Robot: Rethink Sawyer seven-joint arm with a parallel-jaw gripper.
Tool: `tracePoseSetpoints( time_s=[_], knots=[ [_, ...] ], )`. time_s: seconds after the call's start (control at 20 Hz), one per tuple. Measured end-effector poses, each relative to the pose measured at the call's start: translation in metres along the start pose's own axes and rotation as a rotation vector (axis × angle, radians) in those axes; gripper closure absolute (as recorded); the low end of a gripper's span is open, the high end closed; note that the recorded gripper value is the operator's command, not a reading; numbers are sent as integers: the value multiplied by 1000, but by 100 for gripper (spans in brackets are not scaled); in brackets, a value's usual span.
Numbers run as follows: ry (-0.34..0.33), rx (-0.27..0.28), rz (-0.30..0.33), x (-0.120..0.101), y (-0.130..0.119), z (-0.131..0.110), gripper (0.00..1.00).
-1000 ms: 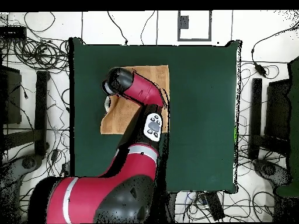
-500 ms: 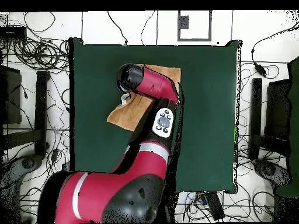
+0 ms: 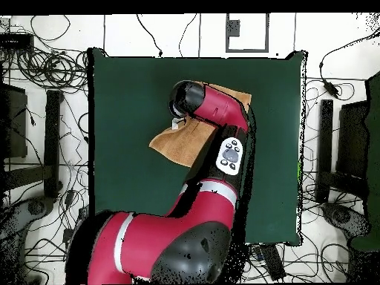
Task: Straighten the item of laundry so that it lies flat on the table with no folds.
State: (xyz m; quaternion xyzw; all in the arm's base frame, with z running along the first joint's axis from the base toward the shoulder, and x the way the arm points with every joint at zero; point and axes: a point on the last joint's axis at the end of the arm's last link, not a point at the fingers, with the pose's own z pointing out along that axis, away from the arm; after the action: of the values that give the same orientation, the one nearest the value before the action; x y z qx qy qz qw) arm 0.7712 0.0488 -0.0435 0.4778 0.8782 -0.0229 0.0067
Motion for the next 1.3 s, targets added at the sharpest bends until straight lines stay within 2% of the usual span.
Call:
tracePoseSetpoints(
  time_s=[0.15, 0.4, 0.6, 0.8, 1.1, 1.3],
  knots=[
    [16, -10, 17, -5, -3, 0, 0],
    [69, -75, 82, -5, -3, 1, 0],
    [62, -115, 101, 0, 2, 2, 0],
    [57, -128, 97, 8, 11, 1, 0],
    [63, -179, 87, 35, 49, 1, 0],
    [53, -209, 107, 40, 70, 0, 0]
  ],
)
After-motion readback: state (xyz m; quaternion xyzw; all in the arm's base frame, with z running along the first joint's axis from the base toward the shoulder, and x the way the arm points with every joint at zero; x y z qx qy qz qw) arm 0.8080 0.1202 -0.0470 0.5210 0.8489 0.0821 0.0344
